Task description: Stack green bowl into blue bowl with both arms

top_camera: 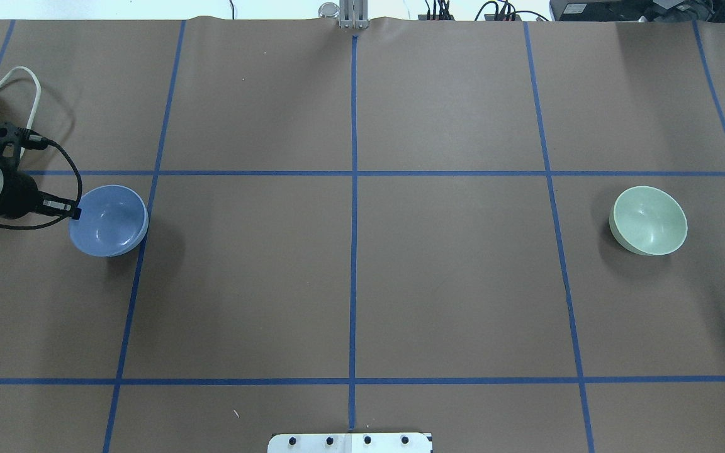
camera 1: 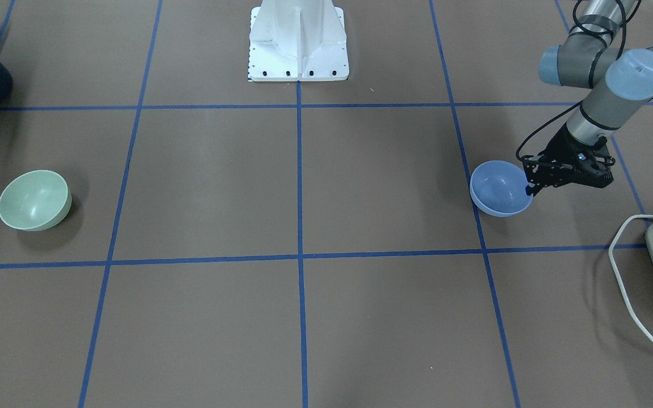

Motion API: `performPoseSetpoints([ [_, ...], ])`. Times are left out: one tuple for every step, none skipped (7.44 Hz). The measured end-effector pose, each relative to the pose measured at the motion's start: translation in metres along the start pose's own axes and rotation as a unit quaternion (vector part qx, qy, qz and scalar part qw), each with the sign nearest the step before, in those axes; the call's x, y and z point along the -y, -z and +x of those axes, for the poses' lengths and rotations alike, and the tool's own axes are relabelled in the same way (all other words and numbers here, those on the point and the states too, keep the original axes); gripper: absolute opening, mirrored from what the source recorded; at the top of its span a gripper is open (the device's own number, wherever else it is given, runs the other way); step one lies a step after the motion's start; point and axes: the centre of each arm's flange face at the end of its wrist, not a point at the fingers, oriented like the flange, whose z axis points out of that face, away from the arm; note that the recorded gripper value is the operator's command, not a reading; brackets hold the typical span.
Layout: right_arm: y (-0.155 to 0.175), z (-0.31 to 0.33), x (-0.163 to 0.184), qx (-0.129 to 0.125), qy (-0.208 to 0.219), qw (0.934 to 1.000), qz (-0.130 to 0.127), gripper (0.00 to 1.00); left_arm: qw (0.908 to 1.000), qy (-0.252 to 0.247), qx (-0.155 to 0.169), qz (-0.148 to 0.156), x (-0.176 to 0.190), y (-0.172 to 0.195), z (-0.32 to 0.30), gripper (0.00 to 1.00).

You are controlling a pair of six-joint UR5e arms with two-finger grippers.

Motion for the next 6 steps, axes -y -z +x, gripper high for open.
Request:
performPoseSetpoints([
  [0.000, 0.000, 0.000, 0.000, 0.000, 1.0000, 0.000, 1.00, 1.0000, 0.001, -0.003, 0.001, 0.013, 0.008, 0.019, 0.00],
  [0.000, 0.000, 0.000, 0.000, 0.001, 1.0000, 0.000, 1.00, 1.0000, 0.007, -0.001, -0.001, 0.034, 0.019, 0.048, 0.00],
  [0.000, 0.000, 0.000, 0.001, 0.003, 1.0000, 0.000, 1.00, 0.9998, 0.020, 0.002, -0.006, 0.059, 0.032, 0.091, 0.00],
  [0.000, -0.001, 0.000, 0.001, 0.004, 1.0000, 0.000, 1.00, 0.9991, 0.039, -0.002, -0.017, 0.076, 0.036, 0.151, 0.00],
  [0.000, -0.001, 0.001, 0.002, 0.005, 1.0000, 0.001, 1.00, 0.9980, 0.056, -0.005, -0.029, 0.080, 0.030, 0.220, 0.00],
  [0.000, -0.001, 0.001, 0.002, 0.006, 1.0000, 0.002, 1.00, 0.9968, 0.072, -0.003, -0.035, 0.077, 0.021, 0.290, 0.00],
])
